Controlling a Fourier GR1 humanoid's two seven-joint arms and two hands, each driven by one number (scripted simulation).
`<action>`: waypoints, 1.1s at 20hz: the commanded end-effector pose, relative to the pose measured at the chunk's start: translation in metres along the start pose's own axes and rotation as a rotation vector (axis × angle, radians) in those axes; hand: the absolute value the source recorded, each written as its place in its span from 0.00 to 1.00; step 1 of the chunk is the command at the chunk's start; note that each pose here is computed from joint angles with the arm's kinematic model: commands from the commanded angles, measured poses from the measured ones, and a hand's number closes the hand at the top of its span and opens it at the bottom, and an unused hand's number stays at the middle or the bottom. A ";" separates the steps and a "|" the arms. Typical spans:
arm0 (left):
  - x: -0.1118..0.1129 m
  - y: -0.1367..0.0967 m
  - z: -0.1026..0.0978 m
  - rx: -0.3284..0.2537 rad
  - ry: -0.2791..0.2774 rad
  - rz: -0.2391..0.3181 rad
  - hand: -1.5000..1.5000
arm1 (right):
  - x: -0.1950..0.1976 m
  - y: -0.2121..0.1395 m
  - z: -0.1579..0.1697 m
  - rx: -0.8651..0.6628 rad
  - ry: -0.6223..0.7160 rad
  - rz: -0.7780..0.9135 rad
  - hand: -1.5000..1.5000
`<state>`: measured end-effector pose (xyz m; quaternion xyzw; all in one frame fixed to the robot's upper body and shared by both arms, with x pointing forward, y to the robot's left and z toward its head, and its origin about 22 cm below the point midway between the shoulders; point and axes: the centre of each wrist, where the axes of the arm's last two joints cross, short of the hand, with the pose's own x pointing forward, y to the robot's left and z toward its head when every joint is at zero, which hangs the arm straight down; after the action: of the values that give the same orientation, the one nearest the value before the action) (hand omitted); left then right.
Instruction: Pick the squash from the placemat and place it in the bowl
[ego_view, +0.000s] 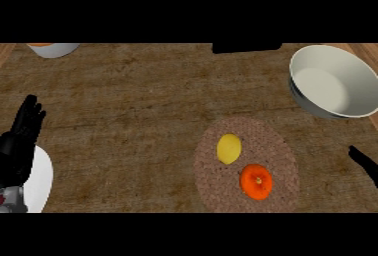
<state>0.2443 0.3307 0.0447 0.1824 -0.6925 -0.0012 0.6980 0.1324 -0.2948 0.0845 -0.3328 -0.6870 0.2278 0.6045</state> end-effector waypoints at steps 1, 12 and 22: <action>0.020 -0.017 -0.012 -0.042 -0.018 0.008 0.50 | 0.030 0.000 0.044 -0.049 0.072 0.035 0.00; 0.012 -0.023 -0.021 -0.096 -0.033 0.010 0.50 | 0.094 -0.049 0.008 0.062 0.155 0.195 0.00; 0.020 -0.032 -0.022 -0.113 -0.032 0.005 0.50 | 0.097 -0.020 -0.040 0.441 0.324 0.366 0.00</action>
<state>0.2800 0.3020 0.0601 0.1410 -0.7066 -0.0417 0.6922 0.1578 -0.2577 0.1696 -0.3724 -0.4847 0.3830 0.6926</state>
